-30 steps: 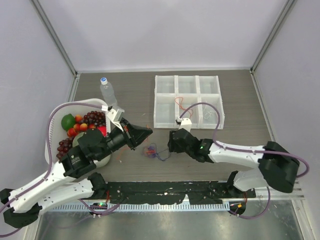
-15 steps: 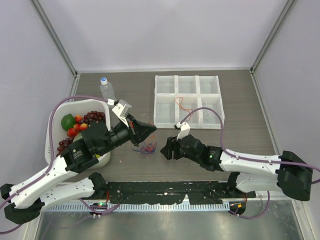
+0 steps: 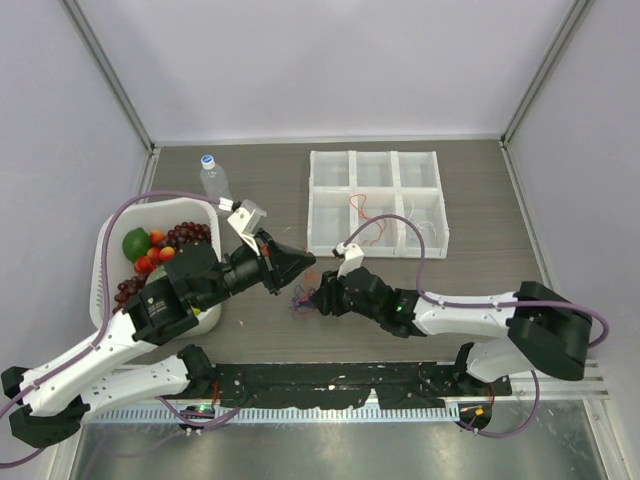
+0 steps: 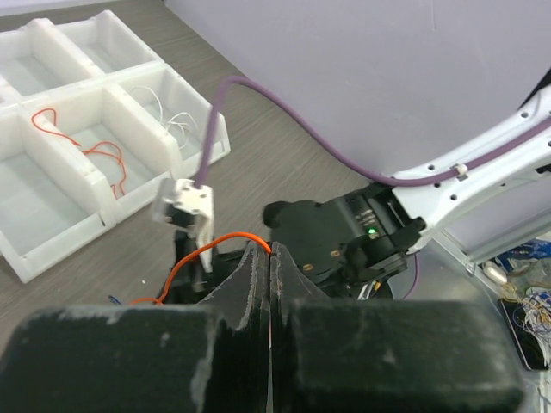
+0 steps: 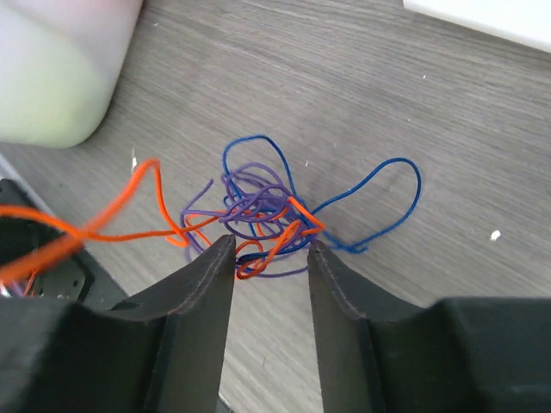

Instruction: Untangle the cables

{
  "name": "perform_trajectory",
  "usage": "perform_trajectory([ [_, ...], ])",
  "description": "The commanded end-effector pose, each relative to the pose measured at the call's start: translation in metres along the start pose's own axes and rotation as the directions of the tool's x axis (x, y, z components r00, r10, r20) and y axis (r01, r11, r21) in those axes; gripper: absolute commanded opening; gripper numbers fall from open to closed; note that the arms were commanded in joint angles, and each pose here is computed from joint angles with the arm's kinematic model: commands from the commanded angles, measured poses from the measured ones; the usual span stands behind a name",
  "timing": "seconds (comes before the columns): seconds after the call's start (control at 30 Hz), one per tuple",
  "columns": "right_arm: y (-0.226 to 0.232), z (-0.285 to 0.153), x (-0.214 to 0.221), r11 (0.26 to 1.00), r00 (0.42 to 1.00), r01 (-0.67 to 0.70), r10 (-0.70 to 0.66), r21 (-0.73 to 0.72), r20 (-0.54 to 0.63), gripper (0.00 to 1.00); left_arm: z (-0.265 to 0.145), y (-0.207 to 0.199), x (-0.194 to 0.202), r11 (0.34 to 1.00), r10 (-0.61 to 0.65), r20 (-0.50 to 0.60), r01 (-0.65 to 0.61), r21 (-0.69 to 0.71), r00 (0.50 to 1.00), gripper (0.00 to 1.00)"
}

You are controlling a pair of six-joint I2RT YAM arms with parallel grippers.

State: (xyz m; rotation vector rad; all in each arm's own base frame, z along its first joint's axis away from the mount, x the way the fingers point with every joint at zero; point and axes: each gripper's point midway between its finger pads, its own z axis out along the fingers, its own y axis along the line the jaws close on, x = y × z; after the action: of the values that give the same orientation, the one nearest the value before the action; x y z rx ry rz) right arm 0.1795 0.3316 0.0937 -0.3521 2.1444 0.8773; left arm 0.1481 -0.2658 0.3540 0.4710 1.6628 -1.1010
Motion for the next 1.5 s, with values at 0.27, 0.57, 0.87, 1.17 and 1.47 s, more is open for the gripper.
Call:
perform_trajectory([
  [0.27, -0.017, 0.046, 0.009, 0.985, 0.990, -0.141, 0.140, 0.099, 0.025, 0.01, -0.016, -0.039, -0.051, 0.988, 0.034, 0.121, -0.051, 0.144, 0.992, 0.00],
  [0.57, -0.059, 0.037, 0.036, 0.954, 0.982, -0.186, 0.187, 0.233, 0.019, 0.01, -0.045, -0.063, -0.126, 0.977, 0.120, 0.285, -0.164, 0.135, 0.951, 0.00],
  [0.87, -0.103, 0.009, 0.040, 0.908, 0.974, -0.228, 0.213, 0.352, 0.080, 0.01, -0.089, -0.115, -0.242, 0.953, 0.159, 0.483, -0.262, 0.153, 0.861, 0.00],
  [1.17, -0.123, -0.012, 0.049, 0.882, 0.983, -0.176, 0.178, 0.437, 0.037, 0.23, -0.081, -0.122, -0.266, 0.958, 0.151, 0.501, -0.252, 0.140, 0.852, 0.00],
  [1.47, -0.086, -0.062, 0.008, 0.946, 0.994, -0.108, 0.105, 0.304, 0.026, 0.53, -0.040, -0.081, -0.233, 0.986, 0.156, 0.387, -0.167, -0.006, 0.909, 0.00],
])
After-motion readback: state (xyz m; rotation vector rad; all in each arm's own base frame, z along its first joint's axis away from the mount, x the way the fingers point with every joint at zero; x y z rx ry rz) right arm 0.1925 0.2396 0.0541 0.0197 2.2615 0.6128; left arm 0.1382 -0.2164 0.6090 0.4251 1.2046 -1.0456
